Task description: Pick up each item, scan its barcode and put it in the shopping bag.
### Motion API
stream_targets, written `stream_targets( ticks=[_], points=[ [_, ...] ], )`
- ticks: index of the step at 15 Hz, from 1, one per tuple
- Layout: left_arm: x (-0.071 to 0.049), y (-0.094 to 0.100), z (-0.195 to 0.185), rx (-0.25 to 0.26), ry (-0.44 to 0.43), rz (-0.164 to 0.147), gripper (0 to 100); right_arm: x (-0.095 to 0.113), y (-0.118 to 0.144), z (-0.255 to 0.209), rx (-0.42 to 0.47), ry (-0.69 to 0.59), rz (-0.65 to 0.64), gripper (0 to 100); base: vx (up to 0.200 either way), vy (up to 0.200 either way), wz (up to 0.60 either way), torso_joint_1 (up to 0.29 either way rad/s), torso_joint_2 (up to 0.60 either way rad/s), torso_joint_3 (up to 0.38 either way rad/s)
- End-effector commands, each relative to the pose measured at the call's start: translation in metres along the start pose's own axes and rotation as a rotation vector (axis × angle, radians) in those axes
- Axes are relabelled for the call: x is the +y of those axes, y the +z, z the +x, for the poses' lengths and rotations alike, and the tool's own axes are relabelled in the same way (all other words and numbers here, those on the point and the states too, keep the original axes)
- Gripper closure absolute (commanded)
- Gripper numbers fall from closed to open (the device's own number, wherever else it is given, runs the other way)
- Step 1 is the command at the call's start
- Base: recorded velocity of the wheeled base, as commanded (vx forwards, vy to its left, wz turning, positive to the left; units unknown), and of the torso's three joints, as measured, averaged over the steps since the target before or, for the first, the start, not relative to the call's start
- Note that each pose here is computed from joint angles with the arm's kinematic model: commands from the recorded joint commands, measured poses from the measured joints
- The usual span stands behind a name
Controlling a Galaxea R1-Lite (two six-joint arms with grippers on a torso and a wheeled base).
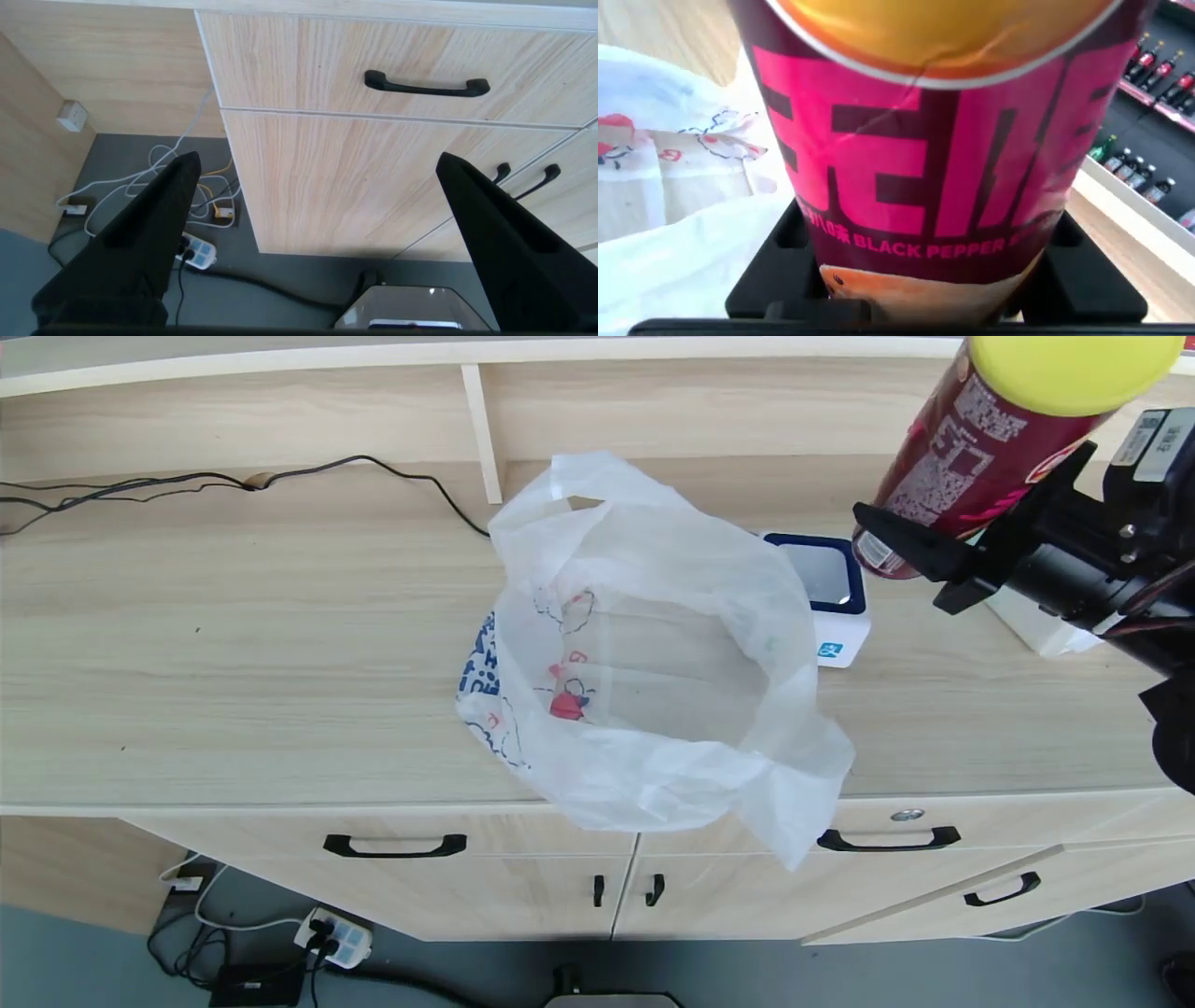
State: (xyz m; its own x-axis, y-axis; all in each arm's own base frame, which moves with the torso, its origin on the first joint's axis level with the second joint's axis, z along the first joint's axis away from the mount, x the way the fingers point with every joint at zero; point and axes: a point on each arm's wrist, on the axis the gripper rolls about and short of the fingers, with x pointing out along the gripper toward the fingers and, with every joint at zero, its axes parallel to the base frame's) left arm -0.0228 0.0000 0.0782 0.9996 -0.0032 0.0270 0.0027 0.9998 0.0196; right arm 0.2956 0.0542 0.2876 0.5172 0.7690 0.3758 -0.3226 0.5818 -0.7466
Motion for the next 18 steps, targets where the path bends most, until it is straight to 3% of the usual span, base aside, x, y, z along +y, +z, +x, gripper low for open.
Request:
stream_targets(
  ticks=[1, 3, 8, 18],
  points=[
    [0.000, 0.000, 0.000, 0.001, 0.000, 0.000, 0, -0.011, -0.017, 0.004, -0.008, 0.017, -0.074, 100, 0.000, 0.000, 0.00, 0.000, 0.00, 0.000],
    [0.000, 0.000, 0.000, 0.001, 0.000, 0.000, 0, -0.017, -0.021, 0.015, -0.082, 0.079, -0.182, 100, 0.000, 0.000, 0.00, 0.000, 0.00, 0.000],
    [0.000, 0.000, 0.000, 0.001, 0.000, 0.008, 0, -0.022, -0.057, 0.019, -0.068, 0.114, -0.186, 100, 0.000, 0.000, 0.00, 0.000, 0.00, 0.000],
    [0.000, 0.000, 0.000, 0.001, 0.000, 0.011, 0, -0.027, -0.065, 0.022, -0.075, 0.111, -0.207, 100, 0.000, 0.000, 0.00, 0.000, 0.00, 0.000]
  ],
)
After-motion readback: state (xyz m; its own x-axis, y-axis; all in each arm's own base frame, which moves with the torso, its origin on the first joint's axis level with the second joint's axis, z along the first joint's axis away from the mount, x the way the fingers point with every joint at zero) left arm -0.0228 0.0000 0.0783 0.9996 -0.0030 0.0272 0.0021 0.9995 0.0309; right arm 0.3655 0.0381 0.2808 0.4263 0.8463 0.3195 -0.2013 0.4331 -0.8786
